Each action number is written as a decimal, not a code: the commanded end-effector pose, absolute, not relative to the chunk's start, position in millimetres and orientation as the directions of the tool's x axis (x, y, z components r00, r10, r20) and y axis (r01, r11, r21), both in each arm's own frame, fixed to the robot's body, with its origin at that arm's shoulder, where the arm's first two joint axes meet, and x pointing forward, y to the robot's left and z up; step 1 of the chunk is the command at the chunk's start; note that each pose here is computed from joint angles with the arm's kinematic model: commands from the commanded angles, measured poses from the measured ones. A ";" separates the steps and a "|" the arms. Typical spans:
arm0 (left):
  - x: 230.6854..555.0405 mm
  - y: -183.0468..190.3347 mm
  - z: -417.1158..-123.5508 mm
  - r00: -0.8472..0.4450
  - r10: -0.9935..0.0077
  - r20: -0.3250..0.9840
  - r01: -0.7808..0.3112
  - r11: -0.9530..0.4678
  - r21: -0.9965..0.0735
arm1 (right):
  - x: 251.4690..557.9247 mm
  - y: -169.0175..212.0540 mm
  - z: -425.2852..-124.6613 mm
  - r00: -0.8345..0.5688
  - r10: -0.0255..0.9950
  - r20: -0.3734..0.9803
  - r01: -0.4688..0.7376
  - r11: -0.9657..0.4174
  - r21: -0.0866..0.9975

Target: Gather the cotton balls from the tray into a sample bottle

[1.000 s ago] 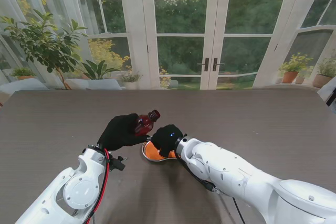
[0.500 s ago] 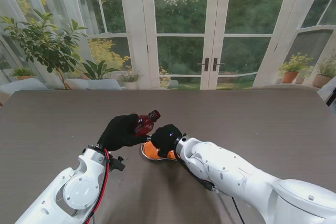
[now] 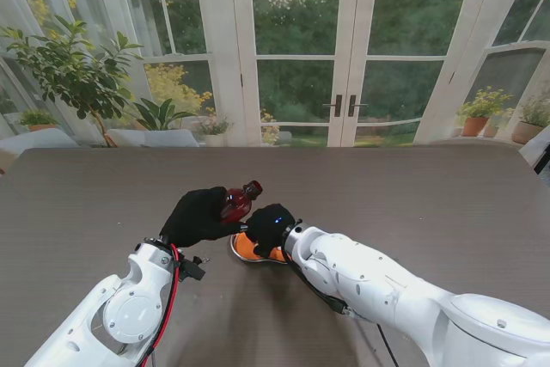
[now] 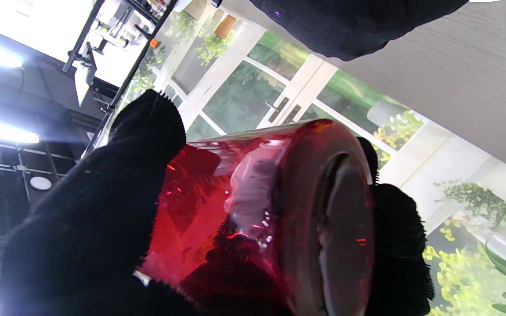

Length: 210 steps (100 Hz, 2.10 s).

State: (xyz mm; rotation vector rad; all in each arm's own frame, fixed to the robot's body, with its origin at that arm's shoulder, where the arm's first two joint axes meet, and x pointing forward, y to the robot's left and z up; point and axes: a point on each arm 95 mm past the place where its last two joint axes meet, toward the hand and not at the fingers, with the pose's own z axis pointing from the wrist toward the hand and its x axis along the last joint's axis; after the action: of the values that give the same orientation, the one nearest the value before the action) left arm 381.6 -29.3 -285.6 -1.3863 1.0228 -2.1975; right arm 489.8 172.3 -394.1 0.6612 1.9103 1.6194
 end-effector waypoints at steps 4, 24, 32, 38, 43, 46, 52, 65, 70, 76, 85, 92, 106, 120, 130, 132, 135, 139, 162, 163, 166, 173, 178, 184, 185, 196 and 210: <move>380.6 -31.3 -284.9 -0.462 -0.618 0.636 -0.099 -0.677 -0.730 | 487.3 176.8 -396.4 -0.738 0.669 -0.091 0.030 0.167 0.985; 380.5 -31.1 -284.9 -0.462 -0.618 0.636 -0.098 -0.677 -0.729 | 487.7 175.5 -397.1 -0.737 0.670 -0.095 0.034 0.177 0.984; 380.7 -31.5 -285.1 -0.462 -0.617 0.637 -0.100 -0.677 -0.729 | 487.9 175.0 -396.9 -0.736 0.670 -0.097 0.035 0.180 0.983; 380.8 -31.8 -285.2 -0.462 -0.617 0.638 -0.102 -0.677 -0.729 | 487.9 174.6 -396.7 -0.735 0.671 -0.096 0.037 0.181 0.983; 380.8 -32.0 -285.3 -0.462 -0.616 0.638 -0.103 -0.677 -0.729 | 488.1 174.4 -396.7 -0.735 0.671 -0.097 0.037 0.183 0.982; 380.8 -32.1 -285.3 -0.462 -0.616 0.638 -0.104 -0.677 -0.729 | 488.2 174.3 -396.7 -0.735 0.671 -0.098 0.037 0.184 0.982; 380.7 -32.1 -285.4 -0.461 -0.616 0.639 -0.104 -0.677 -0.728 | 488.4 174.1 -396.7 -0.735 0.671 -0.096 0.040 0.185 0.982; 380.6 -32.1 -285.5 -0.460 -0.616 0.640 -0.105 -0.678 -0.728 | 488.5 173.4 -396.9 -0.734 0.673 -0.093 0.048 0.187 0.981; 380.5 -32.2 -285.6 -0.460 -0.615 0.641 -0.106 -0.678 -0.727 | 488.6 172.9 -397.0 -0.734 0.672 -0.094 0.050 0.191 0.980; 380.5 -32.2 -285.6 -0.460 -0.615 0.641 -0.107 -0.678 -0.727 | 488.5 172.4 -397.1 -0.735 0.671 -0.095 0.052 0.195 0.979; 380.5 -32.2 -285.7 -0.460 -0.614 0.641 -0.108 -0.678 -0.727 | 488.5 171.5 -397.5 -0.734 0.673 -0.092 0.058 0.198 0.979; 380.5 -32.2 -285.6 -0.459 -0.614 0.642 -0.108 -0.679 -0.726 | 488.7 170.9 -397.3 -0.733 0.674 -0.093 0.061 0.201 0.978; 380.7 -32.5 -285.6 -0.459 -0.613 0.643 -0.109 -0.679 -0.726 | 489.6 169.9 -396.2 -0.729 0.678 -0.093 0.060 0.199 0.978; 380.9 -32.8 -285.8 -0.459 -0.612 0.644 -0.112 -0.679 -0.725 | 490.5 169.5 -394.5 -0.726 0.681 -0.095 0.051 0.191 0.980; 381.0 -32.9 -285.9 -0.459 -0.612 0.644 -0.113 -0.679 -0.726 | 491.1 169.3 -394.2 -0.724 0.683 -0.094 0.049 0.187 0.981; 381.0 -32.9 -285.9 -0.459 -0.612 0.644 -0.113 -0.679 -0.726 | 491.2 169.2 -394.2 -0.724 0.683 -0.094 0.049 0.187 0.981; 381.0 -33.0 -285.9 -0.459 -0.612 0.644 -0.113 -0.679 -0.726 | 491.2 169.2 -394.1 -0.724 0.683 -0.094 0.049 0.188 0.981; 381.0 -33.0 -285.8 -0.459 -0.612 0.644 -0.113 -0.679 -0.725 | 491.2 169.0 -394.1 -0.725 0.682 -0.097 0.049 0.191 0.980; 381.2 -32.9 -285.9 -0.459 -0.613 0.644 -0.112 -0.679 -0.726 | 490.9 168.0 -394.9 -0.725 0.683 -0.096 0.051 0.191 0.980; 381.2 -32.9 -286.0 -0.459 -0.613 0.644 -0.112 -0.678 -0.726 | 490.9 168.0 -394.9 -0.725 0.682 -0.096 0.051 0.191 0.980; 381.2 -33.0 -286.0 -0.459 -0.613 0.644 -0.113 -0.678 -0.726 | 490.9 168.0 -395.0 -0.725 0.682 -0.095 0.051 0.191 0.980; 381.3 -33.3 -286.2 -0.459 -0.612 0.644 -0.114 -0.678 -0.726 | 490.8 167.8 -395.4 -0.725 0.683 -0.093 0.054 0.190 0.980; 381.3 -33.4 -286.2 -0.459 -0.612 0.644 -0.115 -0.678 -0.726 | 490.7 167.6 -395.7 -0.725 0.683 -0.090 0.056 0.188 0.981; 381.3 -33.5 -286.3 -0.459 -0.612 0.645 -0.116 -0.678 -0.726 | 490.7 167.4 -396.3 -0.725 0.683 -0.088 0.058 0.187 0.981; 381.3 -33.5 -286.3 -0.459 -0.612 0.645 -0.116 -0.678 -0.726 | 490.7 167.3 -396.3 -0.725 0.683 -0.088 0.058 0.187 0.981; 381.2 -33.4 -286.4 -0.458 -0.612 0.645 -0.117 -0.678 -0.726 | 490.3 166.9 -397.2 -0.725 0.683 -0.082 0.063 0.186 0.981; 381.2 -33.5 -286.5 -0.457 -0.611 0.646 -0.118 -0.678 -0.725 | 489.7 166.9 -397.7 -0.726 0.682 -0.082 0.065 0.187 0.980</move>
State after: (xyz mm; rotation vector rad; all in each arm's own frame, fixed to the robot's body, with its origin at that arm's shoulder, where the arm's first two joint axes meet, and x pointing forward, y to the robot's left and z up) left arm 381.8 -31.3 -286.4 -1.4043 1.0325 -2.2003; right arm 492.9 166.2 -393.2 0.6933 1.9305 1.5862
